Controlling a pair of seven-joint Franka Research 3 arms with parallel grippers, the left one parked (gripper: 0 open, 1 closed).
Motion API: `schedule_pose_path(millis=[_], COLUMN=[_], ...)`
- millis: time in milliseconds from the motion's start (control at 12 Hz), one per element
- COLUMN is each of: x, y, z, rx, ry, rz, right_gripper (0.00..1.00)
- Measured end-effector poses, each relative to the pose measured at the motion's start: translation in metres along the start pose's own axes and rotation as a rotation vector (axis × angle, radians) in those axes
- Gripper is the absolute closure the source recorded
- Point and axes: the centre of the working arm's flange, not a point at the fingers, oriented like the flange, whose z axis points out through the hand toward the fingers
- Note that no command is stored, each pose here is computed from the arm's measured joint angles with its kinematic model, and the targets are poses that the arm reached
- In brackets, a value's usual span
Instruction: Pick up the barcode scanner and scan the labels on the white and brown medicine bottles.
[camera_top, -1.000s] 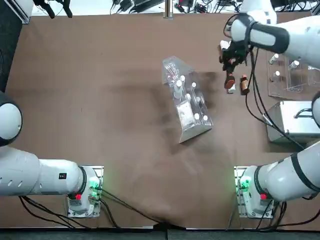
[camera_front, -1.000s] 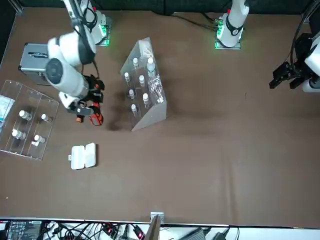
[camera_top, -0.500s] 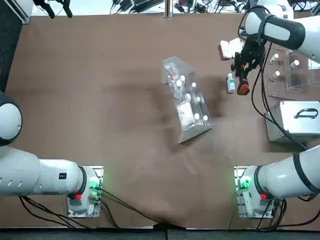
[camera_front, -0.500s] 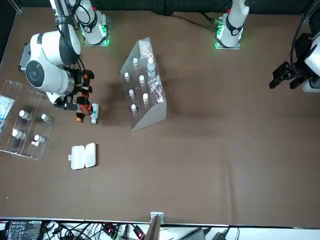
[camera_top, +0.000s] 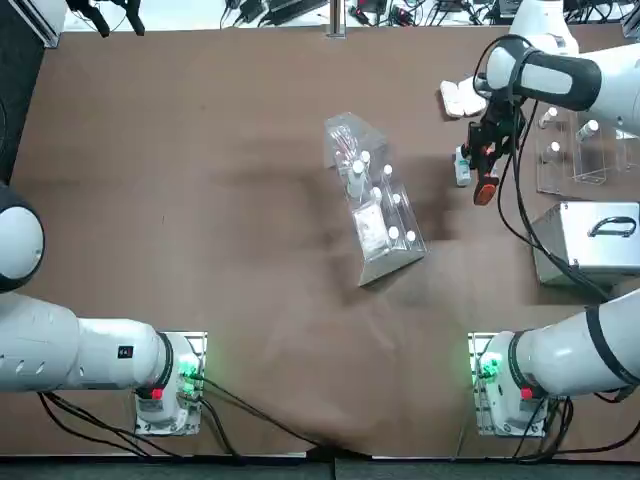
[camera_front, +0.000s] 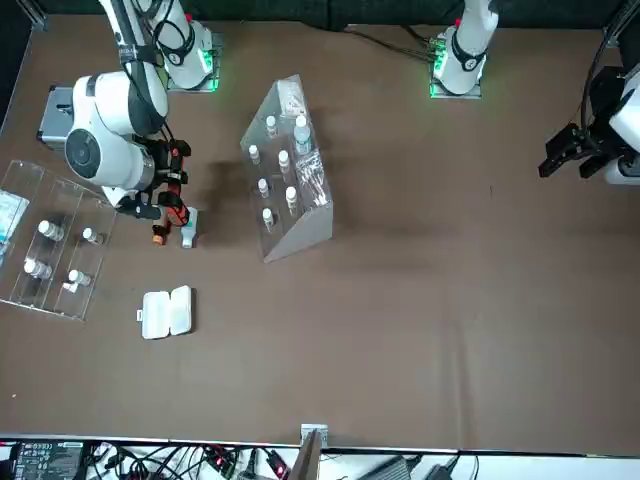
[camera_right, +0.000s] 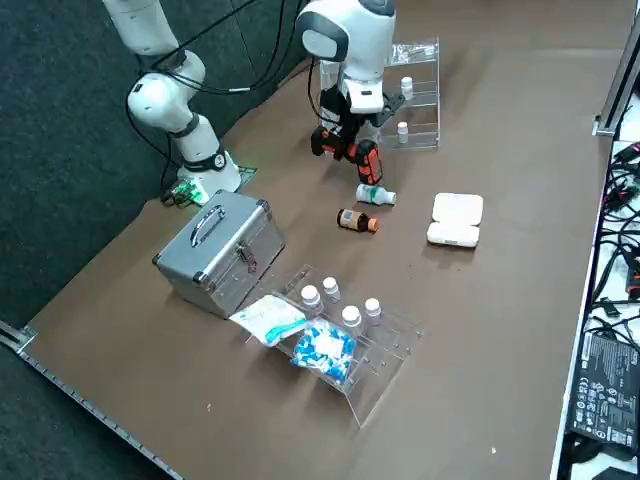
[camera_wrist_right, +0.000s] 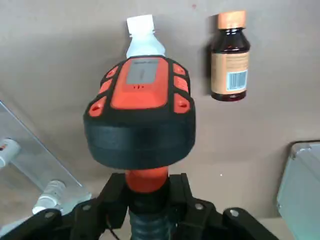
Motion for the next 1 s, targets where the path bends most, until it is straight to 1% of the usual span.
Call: schedule_pose_path(millis=[250, 500, 583, 833, 1000], x=[-0.001, 0.0, -0.002, 0.0, 0.003], y=[0.001, 0.001, 0.003, 0.017, 0.034], z=[0.015, 0.017, 0.017, -0.003, -0.014], rx=[-0.005, -0.006, -0.006, 0.007, 0.018], ry=[-0.013, -0.017, -0.033, -0.038, -0.029], rz=[-0.05, -0.082, -0.127, -0.138, -0.134], right_gripper=[0.58, 0.58, 0.58, 0.58, 0.58])
